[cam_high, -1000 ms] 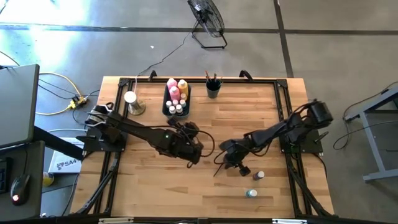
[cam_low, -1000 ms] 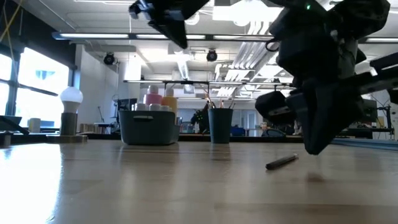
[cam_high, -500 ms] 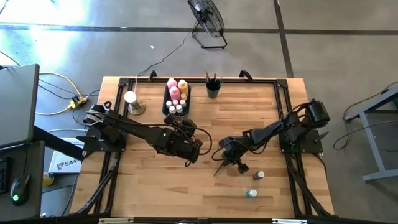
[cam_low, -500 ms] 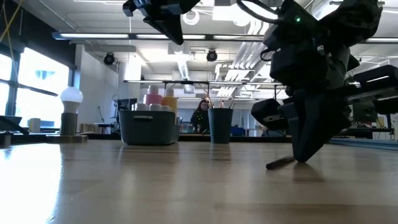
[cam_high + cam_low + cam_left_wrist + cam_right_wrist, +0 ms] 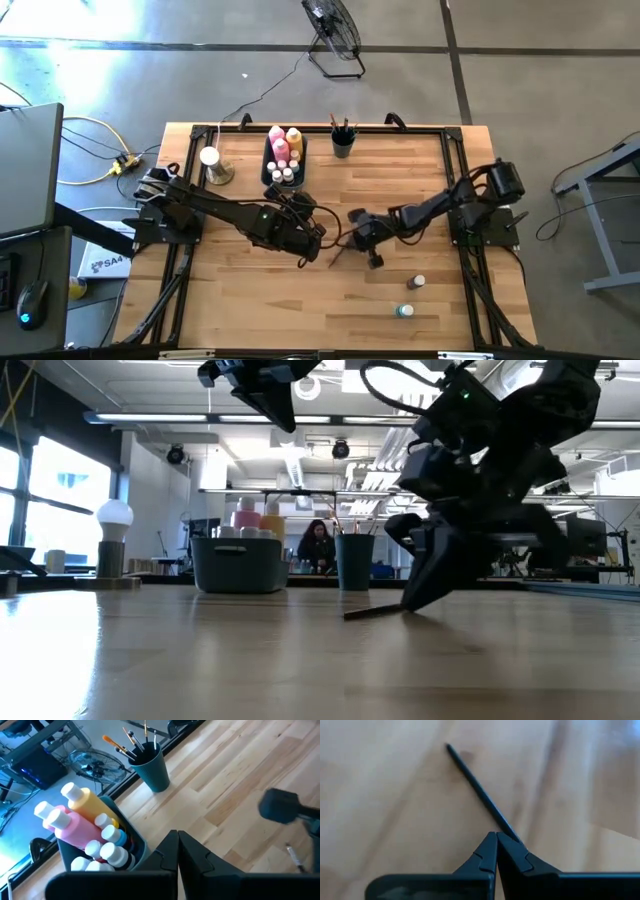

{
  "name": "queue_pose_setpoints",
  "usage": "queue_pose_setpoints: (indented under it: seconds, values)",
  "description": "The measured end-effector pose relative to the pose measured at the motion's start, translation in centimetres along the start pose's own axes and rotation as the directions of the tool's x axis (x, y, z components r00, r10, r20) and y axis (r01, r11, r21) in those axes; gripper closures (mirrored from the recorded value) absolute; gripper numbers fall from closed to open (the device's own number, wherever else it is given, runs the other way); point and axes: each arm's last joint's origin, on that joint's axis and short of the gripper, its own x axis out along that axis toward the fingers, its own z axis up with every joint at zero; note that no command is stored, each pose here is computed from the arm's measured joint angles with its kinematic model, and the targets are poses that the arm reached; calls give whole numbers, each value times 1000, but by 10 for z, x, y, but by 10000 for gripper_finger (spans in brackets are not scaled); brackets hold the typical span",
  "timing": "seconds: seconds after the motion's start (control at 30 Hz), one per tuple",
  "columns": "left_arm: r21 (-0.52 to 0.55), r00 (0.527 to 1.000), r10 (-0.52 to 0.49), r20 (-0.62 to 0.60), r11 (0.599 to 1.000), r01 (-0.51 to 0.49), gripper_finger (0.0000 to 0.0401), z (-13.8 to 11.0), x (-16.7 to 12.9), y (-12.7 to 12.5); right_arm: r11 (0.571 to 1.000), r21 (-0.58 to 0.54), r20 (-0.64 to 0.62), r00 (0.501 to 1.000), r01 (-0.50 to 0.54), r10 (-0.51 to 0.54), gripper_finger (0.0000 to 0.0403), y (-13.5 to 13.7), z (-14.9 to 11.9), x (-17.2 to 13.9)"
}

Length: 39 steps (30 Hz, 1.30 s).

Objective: Pick & Place Paint Supplies
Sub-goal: Put the silver paint brush into the green cup

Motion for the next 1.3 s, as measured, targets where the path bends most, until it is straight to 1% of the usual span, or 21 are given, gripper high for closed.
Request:
queue_pose_setpoints:
  seconds: [0.1,0.17,0.23,0.27,0.37,0.47,0.57,0.77,0.87,1.0,1.07,1.13,1.23,1.3]
  values:
    - [0,1000,-5,-6,1000,5,401,0,0,0,995,17,-20,995,96,-96,401,-8,-2,-1]
    - [0,1000,-6,-7,1000,6,401,0,0,0,985,31,-24,985,172,-171,401,-15,-2,-1]
    - [1,1000,-7,-9,1000,7,401,0,0,0,980,41,-21,980,197,-196,401,-19,-2,-2]
    - [1,1000,-7,-9,1000,7,401,0,0,0,981,45,-20,982,188,-187,401,-20,-3,-2]
    - [1,1000,-19,-23,1000,19,401,-1,0,-1,992,50,-22,993,115,-114,401,-19,-3,-4]
    - [15,993,-67,-99,998,69,401,-4,0,-1,995,51,-40,996,87,-85,401,-17,-3,-9]
    - [3,975,-101,-199,995,104,401,-10,0,1,992,50,-40,993,114,-112,401,-18,1,-19]
    - [-53,950,-92,-299,995,79,401,-34,10,0,982,60,-7,983,181,-181,401,-14,15,-47]
    - [-97,944,-84,-319,994,55,401,-48,17,-1,981,43,-1,982,187,-188,401,-7,20,-65]
    - [-169,931,-105,-351,985,47,401,-68,26,-4,986,33,26,986,163,-164,401,4,26,-90]
    - [-188,924,-104,-368,981,36,401,-77,30,-4,988,26,45,987,154,-155,401,9,29,-102]
    - [-226,921,-126,-368,973,43,401,-85,34,-6,989,18,66,987,146,-147,401,13,31,-112]
    - [-251,915,-148,-376,967,54,401,-97,40,-7,991,8,106,985,135,-135,401,19,31,-123]
    - [-268,913,-165,-372,961,65,401,-101,42,-9,992,-8,136,983,128,-126,401,23,30,-130]
